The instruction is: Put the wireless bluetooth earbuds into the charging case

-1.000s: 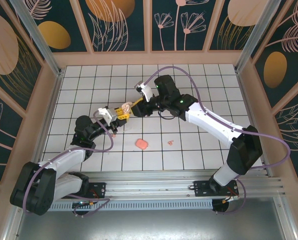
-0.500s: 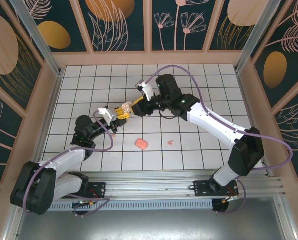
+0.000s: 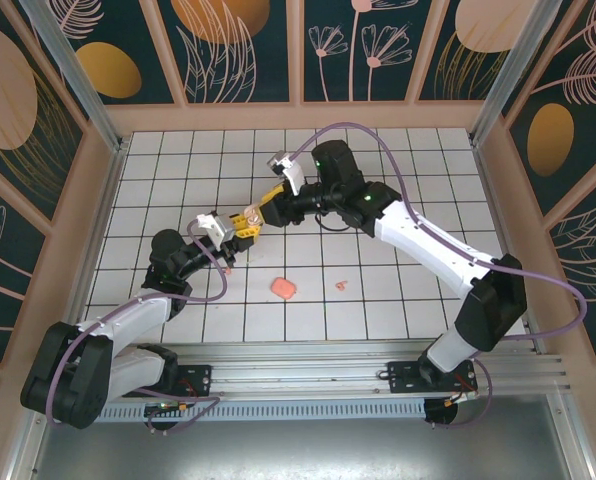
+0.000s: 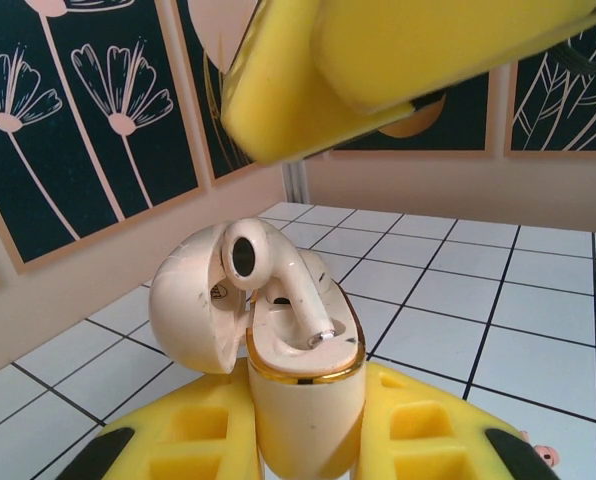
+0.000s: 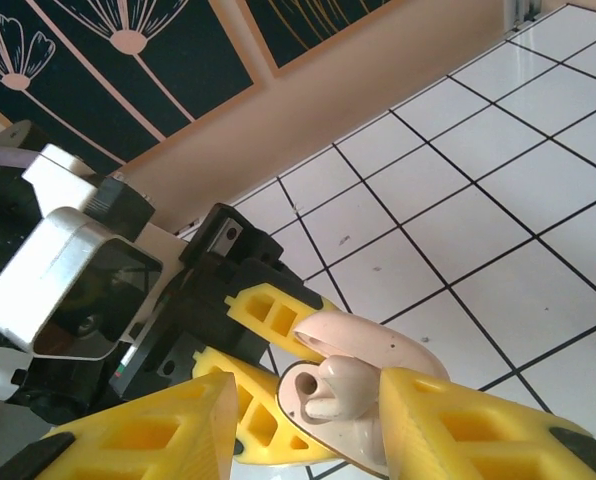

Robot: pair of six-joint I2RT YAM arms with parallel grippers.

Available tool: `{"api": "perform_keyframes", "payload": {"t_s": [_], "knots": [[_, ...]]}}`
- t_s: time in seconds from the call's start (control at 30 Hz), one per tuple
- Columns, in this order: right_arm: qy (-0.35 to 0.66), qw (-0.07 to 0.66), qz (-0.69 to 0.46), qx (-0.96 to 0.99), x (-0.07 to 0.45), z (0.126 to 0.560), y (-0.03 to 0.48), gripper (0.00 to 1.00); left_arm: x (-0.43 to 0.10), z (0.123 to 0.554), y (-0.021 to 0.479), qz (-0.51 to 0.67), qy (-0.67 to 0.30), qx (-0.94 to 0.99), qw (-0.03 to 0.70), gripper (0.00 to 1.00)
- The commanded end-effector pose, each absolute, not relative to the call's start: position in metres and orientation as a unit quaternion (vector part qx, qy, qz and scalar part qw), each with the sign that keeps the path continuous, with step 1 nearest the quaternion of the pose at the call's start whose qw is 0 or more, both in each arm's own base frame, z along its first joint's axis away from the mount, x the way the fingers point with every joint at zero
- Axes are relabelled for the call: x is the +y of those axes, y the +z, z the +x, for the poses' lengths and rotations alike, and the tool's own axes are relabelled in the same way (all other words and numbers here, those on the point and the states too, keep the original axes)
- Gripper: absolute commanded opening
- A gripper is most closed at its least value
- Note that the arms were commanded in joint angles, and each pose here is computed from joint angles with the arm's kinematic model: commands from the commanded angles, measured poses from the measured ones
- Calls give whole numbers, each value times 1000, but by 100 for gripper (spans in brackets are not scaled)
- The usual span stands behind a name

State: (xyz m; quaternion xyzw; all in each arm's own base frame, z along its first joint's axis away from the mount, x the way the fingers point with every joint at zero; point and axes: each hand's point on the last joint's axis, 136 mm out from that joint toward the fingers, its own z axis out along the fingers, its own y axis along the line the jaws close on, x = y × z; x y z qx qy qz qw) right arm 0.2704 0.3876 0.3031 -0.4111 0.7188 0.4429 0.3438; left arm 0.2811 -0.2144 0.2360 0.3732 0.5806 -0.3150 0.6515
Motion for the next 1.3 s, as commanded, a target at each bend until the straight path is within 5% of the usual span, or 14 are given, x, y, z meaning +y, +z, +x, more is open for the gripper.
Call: {"api": "perform_keyframes", "payload": {"t_s": [0.0,0.93,1.27], "knots": [[443,345,-418,714,391,276,306,43,-219,277,253,386,-319,556,664,3],[432,322,-422,730,399,282,284,42,-218,277,255,384,-320,555,665,3],[433,325,-424,726,398,276,287,31,-214,286,254,367,-307,570,668,3]]}}
